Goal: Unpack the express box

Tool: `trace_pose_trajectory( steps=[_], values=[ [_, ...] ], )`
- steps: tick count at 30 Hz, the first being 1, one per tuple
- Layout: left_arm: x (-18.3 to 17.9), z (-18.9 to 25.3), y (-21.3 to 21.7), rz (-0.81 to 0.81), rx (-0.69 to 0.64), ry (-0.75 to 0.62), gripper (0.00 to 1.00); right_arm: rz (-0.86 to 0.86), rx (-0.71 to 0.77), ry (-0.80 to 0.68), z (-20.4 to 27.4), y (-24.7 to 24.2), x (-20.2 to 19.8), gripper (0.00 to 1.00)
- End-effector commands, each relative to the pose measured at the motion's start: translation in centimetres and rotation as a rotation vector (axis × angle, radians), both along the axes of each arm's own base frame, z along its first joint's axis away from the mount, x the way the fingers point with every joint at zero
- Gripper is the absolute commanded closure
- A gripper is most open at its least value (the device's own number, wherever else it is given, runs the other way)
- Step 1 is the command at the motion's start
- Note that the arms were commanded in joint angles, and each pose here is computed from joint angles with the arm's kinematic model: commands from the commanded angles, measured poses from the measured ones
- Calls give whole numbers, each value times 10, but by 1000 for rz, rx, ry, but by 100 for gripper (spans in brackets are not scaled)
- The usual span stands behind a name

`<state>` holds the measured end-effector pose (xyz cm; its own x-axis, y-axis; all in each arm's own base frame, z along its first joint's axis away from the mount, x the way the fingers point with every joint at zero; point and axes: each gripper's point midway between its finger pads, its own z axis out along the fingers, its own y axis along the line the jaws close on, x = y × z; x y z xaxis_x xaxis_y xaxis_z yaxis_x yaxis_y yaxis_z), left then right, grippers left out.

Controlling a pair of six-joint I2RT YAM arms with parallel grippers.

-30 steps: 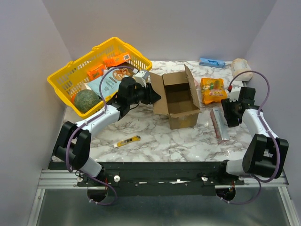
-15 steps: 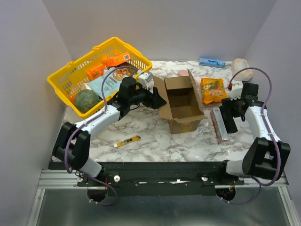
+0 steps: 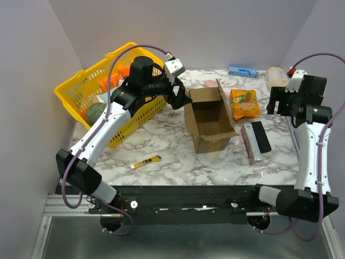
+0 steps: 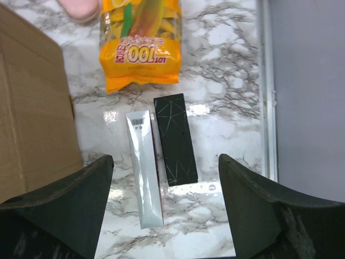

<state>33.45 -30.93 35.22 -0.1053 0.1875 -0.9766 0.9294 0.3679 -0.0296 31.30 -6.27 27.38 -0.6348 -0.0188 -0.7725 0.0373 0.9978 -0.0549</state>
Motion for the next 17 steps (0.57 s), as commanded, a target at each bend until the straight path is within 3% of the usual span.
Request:
trace_pose_trajectory(
  steps=[1, 5, 8, 9, 13, 17],
  values=[
    [-3, -36, 45, 124, 221, 55, 1, -200, -39, -28, 39, -21, -29, 13],
    [-17, -31, 75, 278, 146, 114, 1, -209, -36, -74, 59, -19, -35, 11],
    [-20, -7, 85, 342, 48, 11, 1, -164, 21, -201, 101, -5, -27, 11],
    [-8, 9, 93, 418, 15, -46, 1, -152, 37, -237, 114, -1, -26, 10],
    [19, 38, 116, 580, -47, -44, 1, -109, 87, -414, 180, 14, -28, 6],
    [31, 38, 123, 613, -21, -71, 1, -137, 116, -379, 183, 13, -27, 6]
  ],
)
